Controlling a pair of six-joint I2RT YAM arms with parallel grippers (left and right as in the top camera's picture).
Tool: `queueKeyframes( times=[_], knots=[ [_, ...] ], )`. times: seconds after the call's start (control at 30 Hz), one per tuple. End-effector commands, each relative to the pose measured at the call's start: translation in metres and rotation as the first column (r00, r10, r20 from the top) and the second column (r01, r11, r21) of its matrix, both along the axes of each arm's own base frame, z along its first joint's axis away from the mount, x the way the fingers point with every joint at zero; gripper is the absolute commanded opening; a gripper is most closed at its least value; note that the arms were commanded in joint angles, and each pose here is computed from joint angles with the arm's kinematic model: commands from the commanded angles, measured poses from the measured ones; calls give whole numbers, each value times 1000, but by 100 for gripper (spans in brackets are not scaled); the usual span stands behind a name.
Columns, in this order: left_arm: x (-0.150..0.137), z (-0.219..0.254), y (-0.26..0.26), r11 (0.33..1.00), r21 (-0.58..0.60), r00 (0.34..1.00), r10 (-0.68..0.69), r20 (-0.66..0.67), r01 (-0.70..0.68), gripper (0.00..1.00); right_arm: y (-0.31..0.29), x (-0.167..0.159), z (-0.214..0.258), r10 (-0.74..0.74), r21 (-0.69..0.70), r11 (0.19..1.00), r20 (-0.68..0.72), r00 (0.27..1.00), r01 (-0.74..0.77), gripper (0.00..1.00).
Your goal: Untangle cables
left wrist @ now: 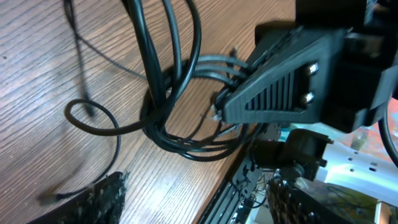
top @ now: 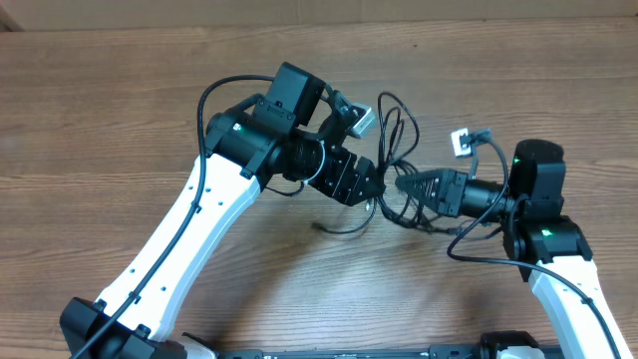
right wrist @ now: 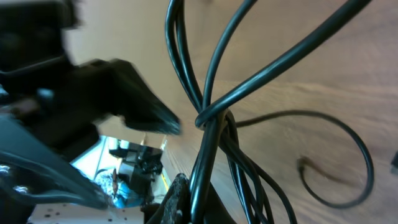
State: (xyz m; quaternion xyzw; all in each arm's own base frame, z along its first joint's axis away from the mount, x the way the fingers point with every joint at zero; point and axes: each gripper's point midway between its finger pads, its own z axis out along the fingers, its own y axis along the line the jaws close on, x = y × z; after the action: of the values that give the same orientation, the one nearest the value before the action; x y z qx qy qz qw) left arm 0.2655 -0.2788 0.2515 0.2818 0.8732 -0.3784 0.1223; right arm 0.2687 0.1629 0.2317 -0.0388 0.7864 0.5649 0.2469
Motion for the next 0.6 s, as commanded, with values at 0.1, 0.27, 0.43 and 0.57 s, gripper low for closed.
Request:
queueKeyframes(
  times=[0.1, 0.27, 0.43, 0.57],
  knots=[
    [-3, 14, -9, 995, -56, 994, -80, 78, 85, 85, 5, 3, 44, 30, 105, 994, 52, 998, -35, 4],
    [10, 19, -13, 994, -66, 984, -79, 162, 91, 95, 8, -3, 50, 69, 124, 989, 67, 995, -77, 4],
    [23, 31, -21, 991, -114, 978, -38, 204, 63, 99, 8, -4, 50, 75, 125, 989, 67, 995, -83, 4],
    [33, 32, -20, 994, -103, 969, -12, 248, 39, 100, 10, -9, 52, 108, 136, 984, 69, 992, -116, 4]
  ],
)
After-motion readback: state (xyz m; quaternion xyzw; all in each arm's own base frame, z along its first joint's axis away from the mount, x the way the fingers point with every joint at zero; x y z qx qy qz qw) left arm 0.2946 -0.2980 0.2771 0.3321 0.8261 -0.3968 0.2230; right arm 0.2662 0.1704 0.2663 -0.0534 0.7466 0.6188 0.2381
